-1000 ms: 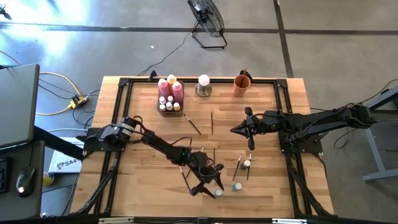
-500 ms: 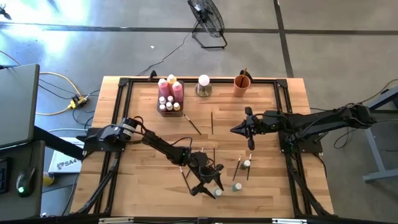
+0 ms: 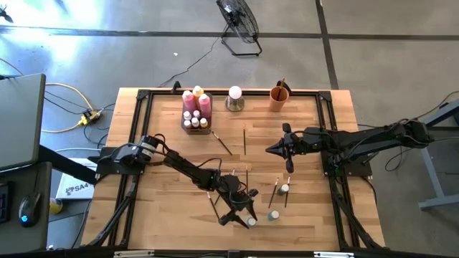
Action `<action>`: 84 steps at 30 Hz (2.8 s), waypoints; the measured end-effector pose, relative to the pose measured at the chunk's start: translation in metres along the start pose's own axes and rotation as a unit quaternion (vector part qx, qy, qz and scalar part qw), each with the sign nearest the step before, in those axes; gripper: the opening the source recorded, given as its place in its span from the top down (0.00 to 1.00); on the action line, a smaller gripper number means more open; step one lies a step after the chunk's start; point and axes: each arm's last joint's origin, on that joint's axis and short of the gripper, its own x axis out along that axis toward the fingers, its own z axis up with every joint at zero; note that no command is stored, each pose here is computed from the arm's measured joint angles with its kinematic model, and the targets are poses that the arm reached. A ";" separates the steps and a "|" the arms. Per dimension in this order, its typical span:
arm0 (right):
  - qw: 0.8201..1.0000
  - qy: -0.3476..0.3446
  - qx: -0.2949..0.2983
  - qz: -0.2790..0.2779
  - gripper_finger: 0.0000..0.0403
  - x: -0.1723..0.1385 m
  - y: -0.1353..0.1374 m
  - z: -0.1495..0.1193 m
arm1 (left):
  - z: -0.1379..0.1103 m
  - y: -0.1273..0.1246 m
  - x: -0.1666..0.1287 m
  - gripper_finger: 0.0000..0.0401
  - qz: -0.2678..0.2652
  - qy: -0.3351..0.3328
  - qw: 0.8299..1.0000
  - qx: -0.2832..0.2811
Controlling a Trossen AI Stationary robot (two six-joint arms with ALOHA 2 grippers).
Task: Pick & Place Paint Supplies
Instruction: Put the left small blue paint bottle into the gray bin
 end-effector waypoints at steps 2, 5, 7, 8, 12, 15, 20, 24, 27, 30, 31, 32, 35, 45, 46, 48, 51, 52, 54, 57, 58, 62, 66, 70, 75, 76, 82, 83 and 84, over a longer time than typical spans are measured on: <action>1.000 0.000 0.000 0.000 0.99 0.000 0.000 0.000 | 0.000 0.000 0.000 0.54 0.000 0.000 1.000 0.000; 1.000 0.000 0.000 0.000 0.99 0.000 0.000 0.000 | 0.000 0.000 0.000 0.56 0.000 0.000 1.000 0.000; 1.000 0.000 0.000 0.000 0.99 0.000 0.000 0.000 | 0.000 0.000 0.000 0.57 0.000 0.000 1.000 0.001; 1.000 0.000 0.000 0.000 0.99 0.000 0.000 0.000 | 0.000 0.000 0.000 0.57 0.002 0.000 1.000 0.001; 1.000 0.000 0.000 0.000 0.99 0.000 0.000 0.000 | 0.000 0.001 0.000 0.57 0.008 0.000 1.000 0.001; 1.000 0.000 0.000 0.000 0.99 0.000 0.000 0.000 | 0.000 0.001 0.000 0.57 0.008 0.000 1.000 0.001; 1.000 0.000 0.000 0.000 0.99 0.000 0.000 0.000 | 0.000 0.001 0.000 0.57 0.009 0.001 1.000 0.000; 1.000 0.000 0.000 0.000 0.99 0.000 0.000 0.000 | -0.001 0.001 0.000 0.57 0.010 0.003 1.000 -0.001; 1.000 0.000 0.000 0.000 0.99 0.000 0.000 0.000 | -0.001 0.001 0.000 0.57 0.011 0.004 1.000 -0.001; 1.000 0.000 0.000 0.000 0.99 0.000 0.000 0.000 | -0.001 0.001 0.000 0.57 0.011 0.004 1.000 -0.001; 1.000 0.000 0.000 0.000 0.99 0.000 0.000 0.000 | -0.001 0.001 0.000 0.57 0.011 0.004 1.000 -0.001; 1.000 0.000 0.000 0.000 0.99 0.000 0.000 0.000 | -0.001 0.001 0.000 0.57 0.012 0.004 1.000 -0.001; 1.000 0.000 0.000 0.000 0.99 0.000 0.000 0.000 | -0.001 0.001 0.000 0.57 0.012 0.004 1.000 -0.001; 1.000 0.000 0.000 0.000 0.99 0.000 0.000 0.000 | -0.001 0.003 -0.001 0.57 0.016 0.005 1.000 -0.004; 1.000 0.000 0.000 0.000 0.99 0.000 0.000 0.000 | -0.002 0.004 -0.001 0.57 0.016 0.006 1.000 -0.007; 1.000 0.000 0.000 0.000 0.99 0.000 0.000 0.000 | -0.002 0.004 -0.002 0.57 0.018 0.006 1.000 -0.008; 1.000 0.000 0.000 0.000 0.99 0.000 0.000 0.000 | -0.002 0.004 -0.002 0.57 0.018 0.006 1.000 -0.005; 1.000 0.000 0.000 0.000 0.99 0.000 0.000 0.000 | -0.002 0.005 -0.002 0.57 0.018 0.006 1.000 -0.005; 1.000 0.000 0.000 0.000 0.99 0.000 0.000 0.000 | -0.002 0.006 -0.003 0.57 0.017 0.006 1.000 -0.005; 1.000 0.000 0.000 0.000 0.99 0.000 0.000 0.000 | -0.002 0.006 -0.003 0.57 0.015 0.006 1.000 -0.005; 1.000 0.001 0.000 0.000 0.99 0.000 0.000 0.000 | -0.002 0.006 -0.003 0.57 0.015 0.006 1.000 -0.005; 1.000 0.001 0.000 0.000 0.99 0.000 0.000 0.000 | -0.002 0.006 -0.003 0.57 0.015 0.006 1.000 -0.005; 1.000 0.001 0.000 0.000 0.99 0.000 0.000 0.000 | -0.002 0.006 -0.003 0.57 0.015 0.006 1.000 -0.006; 1.000 0.001 0.000 0.000 0.99 0.000 0.000 0.000 | -0.002 0.006 -0.003 0.57 0.015 0.006 1.000 -0.006; 1.000 0.001 0.000 0.000 0.99 0.000 0.000 0.000 | -0.002 0.006 -0.003 0.64 0.014 0.006 1.000 -0.006; 1.000 0.001 0.000 0.000 0.99 0.000 0.000 0.000 | -0.002 0.006 -0.003 0.66 0.015 0.006 1.000 -0.005; 1.000 0.001 0.000 0.000 0.99 0.000 0.000 0.000 | -0.002 0.006 -0.003 0.71 0.015 0.006 1.000 -0.008; 1.000 0.001 0.000 0.000 0.99 0.000 0.000 0.000 | -0.002 0.006 -0.003 0.70 0.016 0.006 1.000 -0.009; 1.000 0.001 0.000 0.000 0.99 0.000 0.000 0.000 | -0.002 0.006 -0.003 0.69 0.018 0.006 1.000 -0.010</action>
